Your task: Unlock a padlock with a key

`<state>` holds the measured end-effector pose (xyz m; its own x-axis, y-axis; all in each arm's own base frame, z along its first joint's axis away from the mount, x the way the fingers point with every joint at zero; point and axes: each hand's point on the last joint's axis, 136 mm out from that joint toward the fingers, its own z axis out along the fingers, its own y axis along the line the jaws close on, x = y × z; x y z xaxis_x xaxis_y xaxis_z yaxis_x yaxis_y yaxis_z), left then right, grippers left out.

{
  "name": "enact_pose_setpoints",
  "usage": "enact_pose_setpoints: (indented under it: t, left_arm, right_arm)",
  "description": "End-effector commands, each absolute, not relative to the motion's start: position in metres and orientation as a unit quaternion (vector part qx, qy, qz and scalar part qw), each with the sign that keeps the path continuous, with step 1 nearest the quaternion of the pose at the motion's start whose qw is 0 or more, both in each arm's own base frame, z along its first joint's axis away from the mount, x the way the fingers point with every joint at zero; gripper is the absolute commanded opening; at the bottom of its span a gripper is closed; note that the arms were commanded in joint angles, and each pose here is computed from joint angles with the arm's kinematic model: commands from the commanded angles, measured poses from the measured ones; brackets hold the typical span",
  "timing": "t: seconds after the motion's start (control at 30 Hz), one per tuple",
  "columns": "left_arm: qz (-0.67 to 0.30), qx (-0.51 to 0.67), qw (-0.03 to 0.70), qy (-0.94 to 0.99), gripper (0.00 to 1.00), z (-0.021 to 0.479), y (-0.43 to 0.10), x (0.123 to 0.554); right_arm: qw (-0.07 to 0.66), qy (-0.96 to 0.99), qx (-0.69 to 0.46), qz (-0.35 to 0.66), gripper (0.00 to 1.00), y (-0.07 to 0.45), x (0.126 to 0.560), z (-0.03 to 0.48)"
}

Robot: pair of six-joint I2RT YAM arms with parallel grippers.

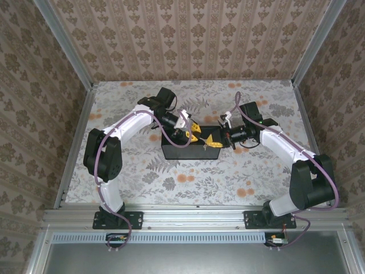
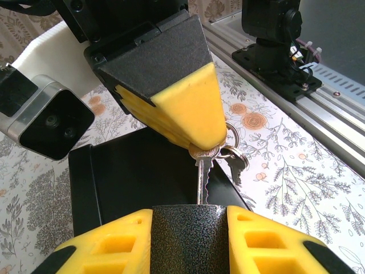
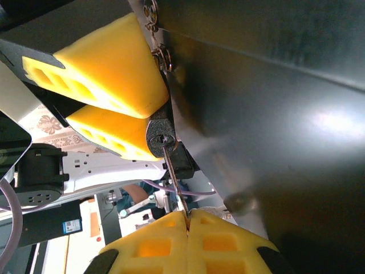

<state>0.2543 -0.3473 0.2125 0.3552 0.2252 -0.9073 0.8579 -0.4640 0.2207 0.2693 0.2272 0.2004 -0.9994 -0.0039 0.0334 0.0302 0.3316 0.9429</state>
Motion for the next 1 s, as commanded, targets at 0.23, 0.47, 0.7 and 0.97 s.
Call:
enact_pose_setpoints:
  t: [0.23,0.47,0.7,0.97]
  left_arm:
    - [-0.464,0.730,0.394,0.310,0.23,0.252,-0.346,0.234]
    - [-0.464,0.734,0.385,0.313,0.21,0.251,-0.345,0.234]
    - [-0.457,0.728,0.389,0.330,0.22,0.245,-0.349,0.245]
    - [-0.403,0.727,0.408,0.378,0.25,0.233,-0.364,0.265]
  right_arm:
    - [-0.009,-0.824,-0.016,-0.567,0.00,0.226,0.280,0.197]
    - [-0.019,-0.830,-0.013,-0.557,0.00,0.223,0.280,0.198]
    - [-0.022,-0.829,-0.009,-0.558,0.00,0.223,0.274,0.201]
    - [-0.044,-0.831,-0.037,-0.553,0.00,0.220,0.269,0.199]
